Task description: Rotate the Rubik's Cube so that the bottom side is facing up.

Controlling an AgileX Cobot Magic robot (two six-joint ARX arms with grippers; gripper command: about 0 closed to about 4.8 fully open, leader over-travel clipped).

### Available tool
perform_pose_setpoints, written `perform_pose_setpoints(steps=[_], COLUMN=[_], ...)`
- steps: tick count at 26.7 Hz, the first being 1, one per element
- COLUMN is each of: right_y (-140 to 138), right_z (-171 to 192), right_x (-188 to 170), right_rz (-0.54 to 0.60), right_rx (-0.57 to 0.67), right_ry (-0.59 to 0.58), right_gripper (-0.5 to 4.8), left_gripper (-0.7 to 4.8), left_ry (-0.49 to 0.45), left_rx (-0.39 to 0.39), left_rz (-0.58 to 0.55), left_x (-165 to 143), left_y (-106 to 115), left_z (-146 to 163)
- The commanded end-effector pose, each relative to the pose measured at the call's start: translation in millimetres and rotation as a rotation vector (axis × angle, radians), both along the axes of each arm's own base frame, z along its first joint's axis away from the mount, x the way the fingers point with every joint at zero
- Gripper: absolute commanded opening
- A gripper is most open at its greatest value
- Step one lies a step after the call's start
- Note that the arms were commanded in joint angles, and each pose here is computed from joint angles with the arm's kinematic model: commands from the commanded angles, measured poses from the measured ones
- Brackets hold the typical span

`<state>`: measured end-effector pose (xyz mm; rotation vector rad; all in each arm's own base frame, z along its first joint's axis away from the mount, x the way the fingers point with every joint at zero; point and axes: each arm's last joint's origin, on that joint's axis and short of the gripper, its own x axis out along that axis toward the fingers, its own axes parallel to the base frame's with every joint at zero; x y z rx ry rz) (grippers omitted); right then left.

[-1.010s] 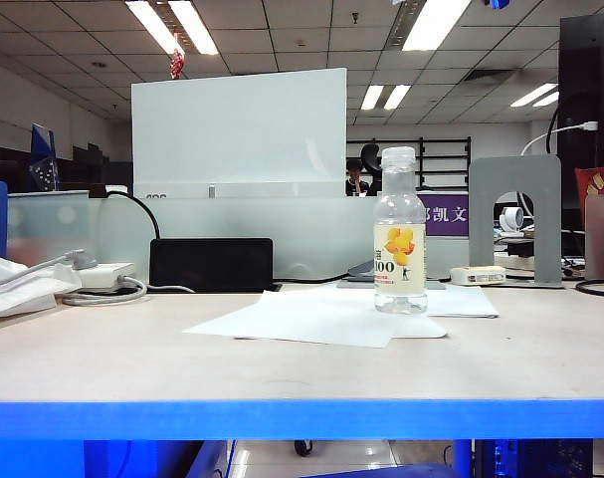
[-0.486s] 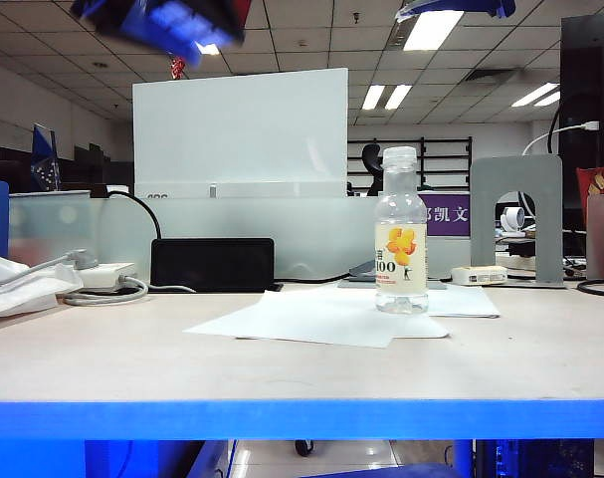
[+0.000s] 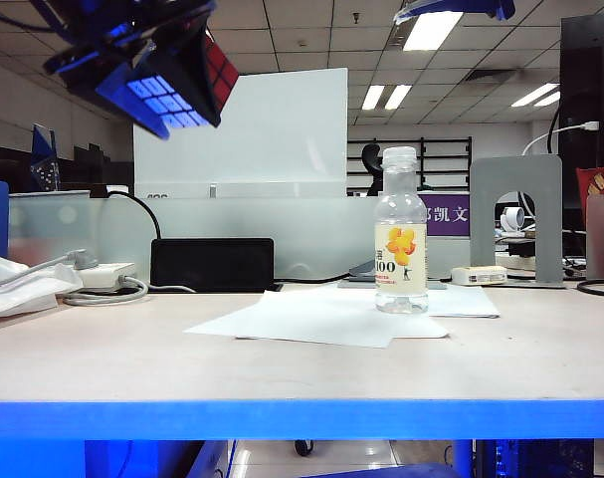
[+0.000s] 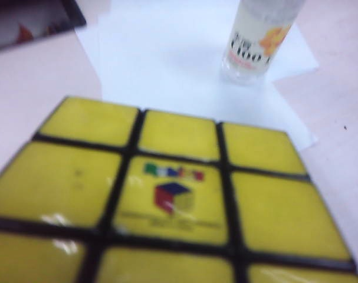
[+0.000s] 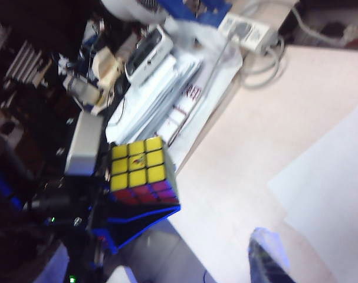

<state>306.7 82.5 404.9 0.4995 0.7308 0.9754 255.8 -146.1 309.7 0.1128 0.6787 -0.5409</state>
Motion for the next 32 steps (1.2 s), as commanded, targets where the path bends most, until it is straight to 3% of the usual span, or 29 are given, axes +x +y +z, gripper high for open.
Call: perform_pose_setpoints(steps=[1, 11, 16, 21, 32], right_y=[3.3, 10.8, 17.4, 24.9, 26.2], right_z=[-1.2, -12.2, -26.6, -35.7, -35.2], right_x=[-3.9, -7.7, -9.9, -13.2, -14.5], right_rz=[0.011, 0.038, 0.068, 0.109, 0.118], right_rx=[-0.04, -0.085, -0.094, -0.097, -0.103], right_ry=[-0.014, 0.015, 0.071, 0.099, 0.09], right_gripper=[3.94, 3.94, 3.94, 3.95, 3.95], left_gripper=[1.75, 1.75, 1.75, 1.74, 1.87], left_ry=[0.078, 0.251, 0.419, 0.542, 0.51], left_rx=[-0.002, 0.072, -0.021, -0.058, 0.008], left_rz=[0.023, 0.045, 0.04, -0.021, -0.076], left_x=[-1.0, -10.3, -9.9, -6.0, 20.1], left_y=[-0.1, 5.1, 0.6, -11.1, -65.5], left_z=[-5.2, -19.2, -30.9, -47.4, -46.7])
